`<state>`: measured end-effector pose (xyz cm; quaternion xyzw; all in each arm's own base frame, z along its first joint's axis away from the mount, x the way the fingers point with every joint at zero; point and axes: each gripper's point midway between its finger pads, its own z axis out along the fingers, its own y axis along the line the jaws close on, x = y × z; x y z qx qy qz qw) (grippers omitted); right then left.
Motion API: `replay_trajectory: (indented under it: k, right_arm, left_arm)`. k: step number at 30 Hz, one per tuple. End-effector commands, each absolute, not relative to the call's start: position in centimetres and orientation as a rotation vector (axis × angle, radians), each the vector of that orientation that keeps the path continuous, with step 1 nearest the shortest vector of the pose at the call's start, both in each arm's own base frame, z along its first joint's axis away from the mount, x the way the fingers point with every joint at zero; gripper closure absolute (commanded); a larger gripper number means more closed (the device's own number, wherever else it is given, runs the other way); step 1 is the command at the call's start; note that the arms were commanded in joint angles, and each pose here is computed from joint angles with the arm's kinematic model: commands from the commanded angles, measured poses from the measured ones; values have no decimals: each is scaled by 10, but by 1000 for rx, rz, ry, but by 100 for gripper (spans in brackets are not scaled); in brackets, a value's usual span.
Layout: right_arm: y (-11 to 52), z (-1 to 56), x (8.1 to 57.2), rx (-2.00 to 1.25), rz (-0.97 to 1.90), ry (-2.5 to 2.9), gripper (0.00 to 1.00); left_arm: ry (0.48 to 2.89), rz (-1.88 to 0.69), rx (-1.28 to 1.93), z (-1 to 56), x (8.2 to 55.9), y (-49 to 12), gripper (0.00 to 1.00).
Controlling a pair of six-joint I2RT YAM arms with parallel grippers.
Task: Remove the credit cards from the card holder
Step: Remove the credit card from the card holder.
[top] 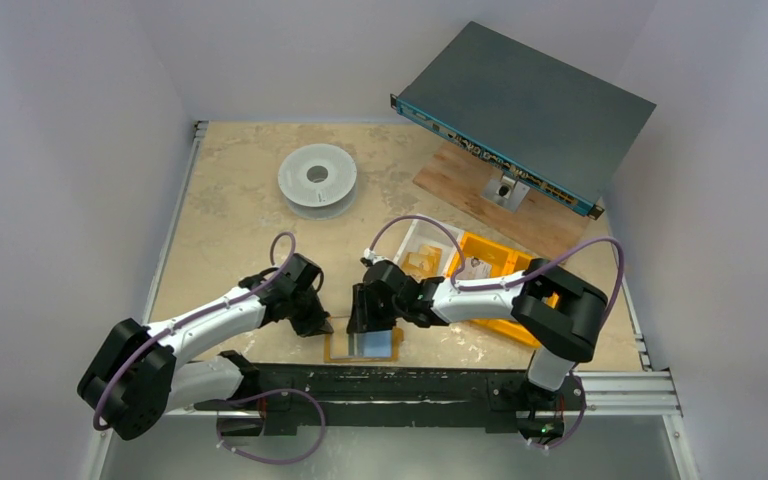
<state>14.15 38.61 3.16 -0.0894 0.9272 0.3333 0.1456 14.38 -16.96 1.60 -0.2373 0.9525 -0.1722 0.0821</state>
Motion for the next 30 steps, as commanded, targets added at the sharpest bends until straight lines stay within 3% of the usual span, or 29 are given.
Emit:
replay_trajectory:
  k: [1,19,30]
  right_arm:
    - [379,35,153,-219,892,2646,63]
    - [415,47,136,-294,1217,2601,63]
    - [399,63,140,-183,1325,2547,74]
  left_arm:
    - [2886,-393,-744,6,133,-157,100]
    - [2903,-427,-719,4,123,-171,100]
    - [2923,-383,-769,-6,118,-166,100]
